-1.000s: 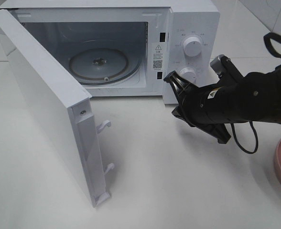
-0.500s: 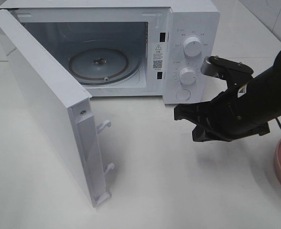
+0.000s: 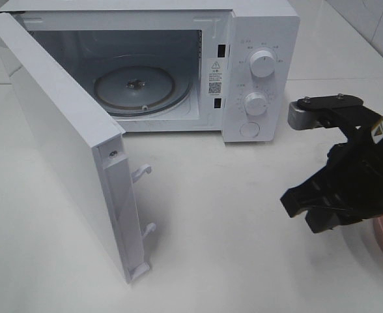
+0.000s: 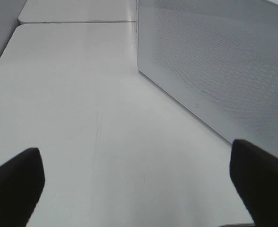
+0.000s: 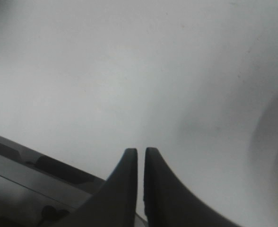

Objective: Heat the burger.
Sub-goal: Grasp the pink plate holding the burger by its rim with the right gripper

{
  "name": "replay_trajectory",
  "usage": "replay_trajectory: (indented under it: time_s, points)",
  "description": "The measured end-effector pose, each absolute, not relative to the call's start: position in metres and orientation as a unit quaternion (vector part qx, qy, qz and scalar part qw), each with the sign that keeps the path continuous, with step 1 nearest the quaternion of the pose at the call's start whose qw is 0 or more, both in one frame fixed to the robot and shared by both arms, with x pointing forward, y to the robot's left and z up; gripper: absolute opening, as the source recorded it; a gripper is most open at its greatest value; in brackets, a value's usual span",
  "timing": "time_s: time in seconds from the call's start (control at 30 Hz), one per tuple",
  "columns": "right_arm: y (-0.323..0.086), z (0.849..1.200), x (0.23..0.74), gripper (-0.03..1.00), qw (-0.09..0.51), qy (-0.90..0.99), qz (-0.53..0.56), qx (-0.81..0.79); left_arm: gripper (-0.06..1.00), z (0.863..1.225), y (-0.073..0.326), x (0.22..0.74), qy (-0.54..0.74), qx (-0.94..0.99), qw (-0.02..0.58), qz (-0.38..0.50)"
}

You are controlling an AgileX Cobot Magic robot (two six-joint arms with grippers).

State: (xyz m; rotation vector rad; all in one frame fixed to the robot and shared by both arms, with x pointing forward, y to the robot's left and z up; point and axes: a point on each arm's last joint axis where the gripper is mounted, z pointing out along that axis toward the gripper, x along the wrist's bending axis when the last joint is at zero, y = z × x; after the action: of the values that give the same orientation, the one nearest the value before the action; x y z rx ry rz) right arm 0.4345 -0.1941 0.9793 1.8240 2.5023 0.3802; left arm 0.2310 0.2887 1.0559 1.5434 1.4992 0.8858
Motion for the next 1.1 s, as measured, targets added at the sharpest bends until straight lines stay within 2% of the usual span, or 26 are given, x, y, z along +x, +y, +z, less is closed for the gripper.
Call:
replay_trajectory:
  time_s: [0.07,0.13,0.17,0.2,0.23,0.27,0.3,0.33,0.37,0.4,0.43,0.47,0.5,0.67,1.1]
  points:
    - [-0.206,0.983,0.432,0.15,0.013,0.800,0.102,0.591,0.99,1.056,0.289,0.231,0.592,0.609,0.396,0.350]
    - [-0.211,0.984,0.433,0.19,0.016,0.798,0.098,0.595,0.99,1.056,0.289,0.231,0.592,0.609,0.396,0.350]
    - [-0.220,0.986,0.434,0.29,0.025,0.794,0.088,0.601,0.99,1.056,0.289,0.231,0.592,0.609,0.396,0.350]
    - [-0.220,0.986,0.434,0.29,0.025,0.794,0.088,0.601,0.99,1.056,0.289,0.231,0.592,0.609,0.396,0.350]
    - [-0.225,0.987,0.434,0.36,0.030,0.792,0.082,0.604,0.99,1.056,0.289,0.231,0.592,0.609,0.396,0.350]
    - [-0.233,0.987,0.435,0.50,0.040,0.791,0.069,0.607,0.99,1.056,0.289,0.231,0.592,0.609,0.396,0.350]
    - [-0.233,0.987,0.435,0.50,0.040,0.791,0.069,0.607,0.99,1.056,0.289,0.231,0.592,0.609,0.396,0.350]
    - [-0.240,0.988,0.436,0.66,0.051,0.790,0.056,0.608,0.99,1.056,0.289,0.231,0.592,0.609,0.396,0.350]
    - [-0.240,0.988,0.436,0.66,0.051,0.790,0.056,0.608,0.99,1.056,0.289,0.231,0.592,0.609,0.396,0.350]
    - [-0.244,0.988,0.437,0.74,0.057,0.789,0.051,0.609,0.99,1.056,0.289,0.231,0.592,0.609,0.396,0.350]
    - [-0.244,0.988,0.437,0.74,0.057,0.789,0.051,0.609,0.99,1.056,0.289,0.231,0.592,0.609,0.396,0.350]
    - [-0.250,0.987,0.438,0.87,0.065,0.788,0.039,0.611,0.99,1.056,0.289,0.231,0.592,0.609,0.396,0.350]
    - [-0.256,0.987,0.439,0.94,0.069,0.784,0.032,0.616,0.99,1.056,0.289,0.231,0.592,0.609,0.396,0.350]
    - [-0.260,0.984,0.442,0.99,0.068,0.781,0.021,0.621,0.99,1.056,0.289,0.231,0.592,0.609,0.396,0.350]
    - [-0.262,0.949,0.456,0.98,0.054,0.784,-0.005,0.619,0.99,1.056,0.289,0.231,0.591,0.609,0.397,0.349]
